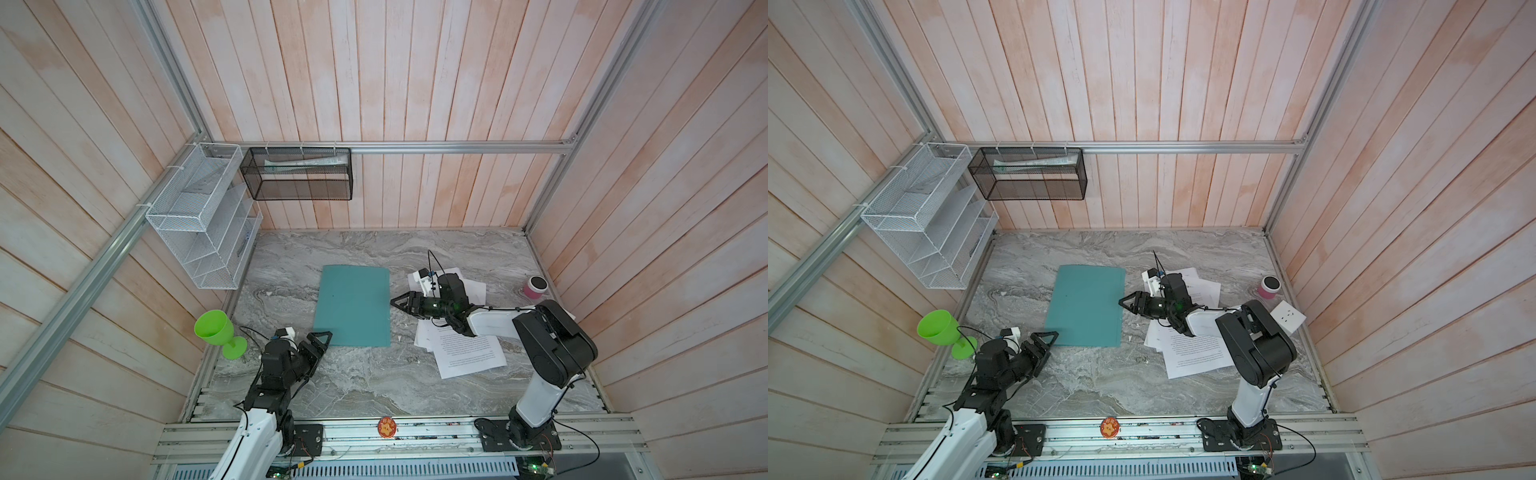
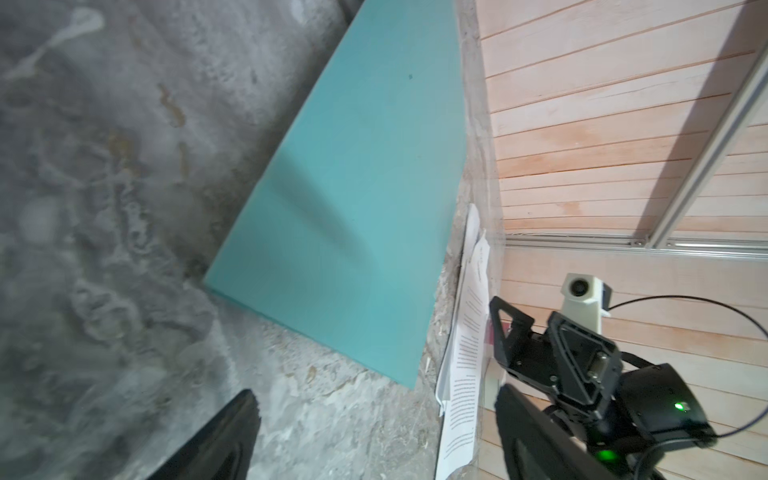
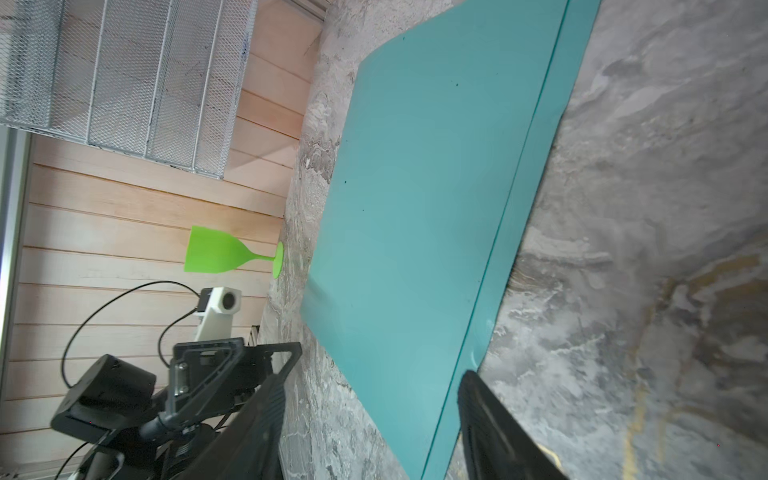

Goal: Put the files into the folder

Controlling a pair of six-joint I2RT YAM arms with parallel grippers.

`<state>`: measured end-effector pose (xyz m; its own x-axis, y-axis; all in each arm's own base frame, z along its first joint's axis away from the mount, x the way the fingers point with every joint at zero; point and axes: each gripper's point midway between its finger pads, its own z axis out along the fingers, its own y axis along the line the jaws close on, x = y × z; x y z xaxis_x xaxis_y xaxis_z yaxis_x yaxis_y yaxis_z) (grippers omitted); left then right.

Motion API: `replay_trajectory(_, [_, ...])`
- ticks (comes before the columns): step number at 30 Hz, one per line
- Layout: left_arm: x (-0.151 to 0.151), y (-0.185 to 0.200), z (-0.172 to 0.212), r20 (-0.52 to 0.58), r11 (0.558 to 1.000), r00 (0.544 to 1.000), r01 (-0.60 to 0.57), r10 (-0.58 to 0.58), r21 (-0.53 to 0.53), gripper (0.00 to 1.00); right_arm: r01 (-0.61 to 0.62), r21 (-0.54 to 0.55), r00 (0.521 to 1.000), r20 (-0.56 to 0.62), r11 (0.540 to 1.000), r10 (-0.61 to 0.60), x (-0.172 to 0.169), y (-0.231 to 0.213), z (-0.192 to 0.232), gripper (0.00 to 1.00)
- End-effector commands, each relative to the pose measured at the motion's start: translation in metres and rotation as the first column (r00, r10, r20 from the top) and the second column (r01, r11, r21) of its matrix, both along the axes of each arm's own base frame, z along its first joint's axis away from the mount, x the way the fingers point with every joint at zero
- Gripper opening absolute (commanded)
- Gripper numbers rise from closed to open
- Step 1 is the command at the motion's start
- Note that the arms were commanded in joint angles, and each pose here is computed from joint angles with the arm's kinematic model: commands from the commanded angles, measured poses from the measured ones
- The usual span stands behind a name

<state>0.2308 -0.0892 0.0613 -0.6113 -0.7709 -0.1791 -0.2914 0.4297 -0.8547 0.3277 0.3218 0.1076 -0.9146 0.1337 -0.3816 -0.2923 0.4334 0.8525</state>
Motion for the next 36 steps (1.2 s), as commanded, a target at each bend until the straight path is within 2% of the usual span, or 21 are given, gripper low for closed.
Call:
replay_trajectory(1, [0.005,-0.002,0.006,0.036,0.999,0.999,-0.014,0.015,-0.039,0.9,-0.027,0.047,0.999,0.018,0.999,0.026,0.002,0.01,0.012,0.63])
replay_trajectory(11, [0.005,0.003,-0.011,0.031,0.997,0.998,-0.057,0.058,-0.05,0.87,-0.015,0.055,1.0,-0.013,0.998,0.015,0.002,0.01,0.002,0.6])
replay_trajectory(15, [0.004,0.006,-0.015,0.049,0.993,0.994,-0.089,0.093,-0.083,0.83,-0.015,0.058,1.0,-0.014,0.998,0.016,0.002,0.01,0.001,0.59])
replay_trajectory(22, [0.002,0.007,-0.02,0.034,0.994,0.995,-0.09,0.093,-0.064,0.8,-0.018,0.055,0.999,-0.027,0.998,0.02,0.002,0.011,-0.006,0.58])
replay_trajectory(29, [-0.003,0.009,-0.031,-0.027,0.996,0.996,-0.082,0.081,-0.022,0.8,-0.01,0.05,0.999,-0.035,0.999,0.012,0.005,0.011,-0.011,0.58])
replay_trajectory(36, [-0.004,0.011,-0.034,-0.036,0.995,0.994,-0.099,0.099,-0.018,0.8,-0.019,0.043,0.999,-0.045,0.999,0.021,0.005,0.013,-0.018,0.57])
